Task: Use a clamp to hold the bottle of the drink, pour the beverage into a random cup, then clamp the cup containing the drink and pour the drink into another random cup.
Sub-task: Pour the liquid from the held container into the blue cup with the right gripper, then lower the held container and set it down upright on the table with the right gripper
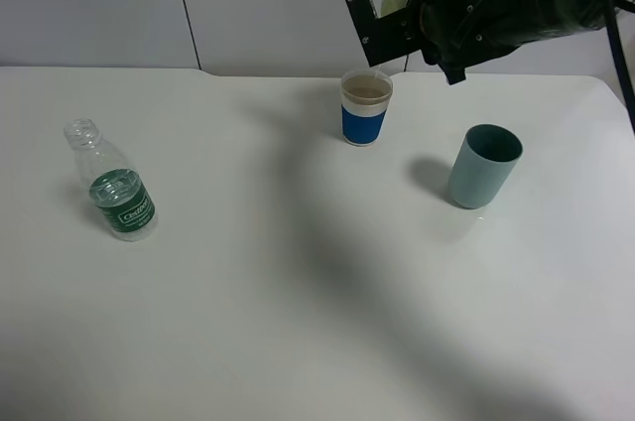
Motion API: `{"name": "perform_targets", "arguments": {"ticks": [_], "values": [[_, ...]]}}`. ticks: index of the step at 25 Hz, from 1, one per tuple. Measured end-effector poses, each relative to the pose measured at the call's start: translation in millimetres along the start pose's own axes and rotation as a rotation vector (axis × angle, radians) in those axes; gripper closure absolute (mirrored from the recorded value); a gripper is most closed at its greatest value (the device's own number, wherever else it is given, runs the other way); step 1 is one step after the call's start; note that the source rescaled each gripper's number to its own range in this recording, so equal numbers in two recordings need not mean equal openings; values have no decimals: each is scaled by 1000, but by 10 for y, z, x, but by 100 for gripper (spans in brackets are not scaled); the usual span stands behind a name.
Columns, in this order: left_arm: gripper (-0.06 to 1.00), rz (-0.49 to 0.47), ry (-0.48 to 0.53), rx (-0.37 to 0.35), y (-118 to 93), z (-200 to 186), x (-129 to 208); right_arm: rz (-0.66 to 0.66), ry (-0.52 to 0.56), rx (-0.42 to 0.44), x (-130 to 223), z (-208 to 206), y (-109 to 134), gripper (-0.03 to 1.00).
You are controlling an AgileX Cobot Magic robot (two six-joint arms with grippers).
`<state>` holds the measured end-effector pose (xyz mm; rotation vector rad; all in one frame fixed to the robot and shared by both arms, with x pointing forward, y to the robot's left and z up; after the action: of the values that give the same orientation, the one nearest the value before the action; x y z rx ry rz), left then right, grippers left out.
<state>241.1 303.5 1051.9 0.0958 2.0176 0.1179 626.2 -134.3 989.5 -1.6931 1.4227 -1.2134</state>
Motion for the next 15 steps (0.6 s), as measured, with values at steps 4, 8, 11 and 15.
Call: {"name": "perform_targets", "arguments": {"ticks": [4,8,11,15], "values": [[-6,0,0,0,0,0,0,109,0,0,0,0,0,97],[-6,0,0,0,0,0,0,385,0,0,0,0,0,97],[-6,0,0,0,0,0,0,662,19,20,4,-14,-12,97],[-6,0,0,0,0,0,0,958,47,59,14,-49,-37,97]]}}
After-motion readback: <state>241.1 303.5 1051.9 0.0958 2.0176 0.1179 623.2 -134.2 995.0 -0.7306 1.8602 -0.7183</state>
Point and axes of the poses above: a point on each arm's last joint axis where the gripper is mounted, z pointing out along that axis toward the gripper, y along the wrist's bending axis when the last joint is at zero, x = y × z, the point moved 1 cm from there along z, pointing out along that axis toward the gripper, and after that the axes turned 12 degrees about z, right-handed, at the moved point
